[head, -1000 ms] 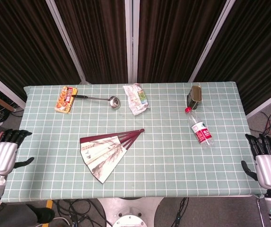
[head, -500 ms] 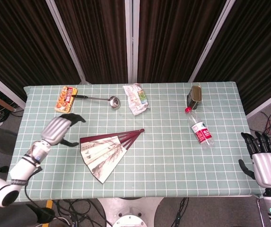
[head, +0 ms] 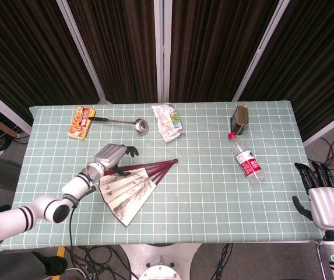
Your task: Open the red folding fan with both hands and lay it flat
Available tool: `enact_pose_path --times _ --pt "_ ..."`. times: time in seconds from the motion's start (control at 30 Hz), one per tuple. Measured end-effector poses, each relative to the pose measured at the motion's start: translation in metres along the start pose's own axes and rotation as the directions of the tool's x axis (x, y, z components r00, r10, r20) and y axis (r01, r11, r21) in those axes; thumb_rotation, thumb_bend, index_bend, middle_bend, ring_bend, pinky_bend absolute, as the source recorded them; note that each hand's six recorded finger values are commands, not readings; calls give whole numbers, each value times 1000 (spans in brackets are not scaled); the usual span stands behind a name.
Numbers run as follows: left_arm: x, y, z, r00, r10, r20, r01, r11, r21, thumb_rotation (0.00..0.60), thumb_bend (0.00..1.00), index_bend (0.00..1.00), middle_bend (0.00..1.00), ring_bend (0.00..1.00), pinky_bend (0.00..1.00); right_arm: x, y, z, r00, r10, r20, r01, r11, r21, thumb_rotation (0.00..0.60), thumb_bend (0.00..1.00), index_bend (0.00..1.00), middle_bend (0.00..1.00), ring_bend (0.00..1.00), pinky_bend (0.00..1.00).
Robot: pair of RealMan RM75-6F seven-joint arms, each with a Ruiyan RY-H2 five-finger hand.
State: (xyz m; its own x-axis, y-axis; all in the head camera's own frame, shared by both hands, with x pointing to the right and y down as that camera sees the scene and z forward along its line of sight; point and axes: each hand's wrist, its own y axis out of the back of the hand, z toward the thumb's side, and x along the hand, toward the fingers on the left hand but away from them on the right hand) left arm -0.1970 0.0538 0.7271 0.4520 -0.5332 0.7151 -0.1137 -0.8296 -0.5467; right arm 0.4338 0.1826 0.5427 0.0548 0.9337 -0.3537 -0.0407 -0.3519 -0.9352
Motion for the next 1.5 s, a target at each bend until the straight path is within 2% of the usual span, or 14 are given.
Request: enact_pose_path --times 0.1,0.23,0.43,0.63,1.17,1.3,1.5 --pt "11 -6 1 999 -33 -25 33 999 0 600 270 267 325 327 441 -2 -1 0 1000 7 0 -7 1000 -2 600 225 55 121 1 0" --pt "23 -12 2 996 -73 -57 72 997 -8 600 301 266 325 338 444 -3 -3 -2 1000 12 7 -12 1000 -5 600 225 54 121 1 0" --pt "37 -20 5 989 -119 -92 118 993 -22 600 312 266 333 351 473 -4 -5 -5 1000 18 20 -18 1000 -9 600 226 55 121 1 0" --pt "47 -27 6 986 -124 -115 124 992 -14 600 316 266 336 352 472 -4 -7 -7 999 23 30 -23 1000 -8 600 226 55 122 1 0" --pt "54 -41 17 979 -184 -89 183 983 -14 600 364 306 391 409 492 -3 -10 -13 998 28 62 -27 1000 -11 600 226 54 121 1 0" --pt "54 -43 15 978 -188 -92 188 982 -13 600 369 343 424 433 506 -3 -10 -13 997 30 64 -29 999 -15 600 226 54 121 1 0" --pt "54 -47 11 978 -184 -95 184 983 -6 600 374 477 537 544 609 -3 -10 -13 997 28 65 -27 999 -18 600 225 55 122 1 0"
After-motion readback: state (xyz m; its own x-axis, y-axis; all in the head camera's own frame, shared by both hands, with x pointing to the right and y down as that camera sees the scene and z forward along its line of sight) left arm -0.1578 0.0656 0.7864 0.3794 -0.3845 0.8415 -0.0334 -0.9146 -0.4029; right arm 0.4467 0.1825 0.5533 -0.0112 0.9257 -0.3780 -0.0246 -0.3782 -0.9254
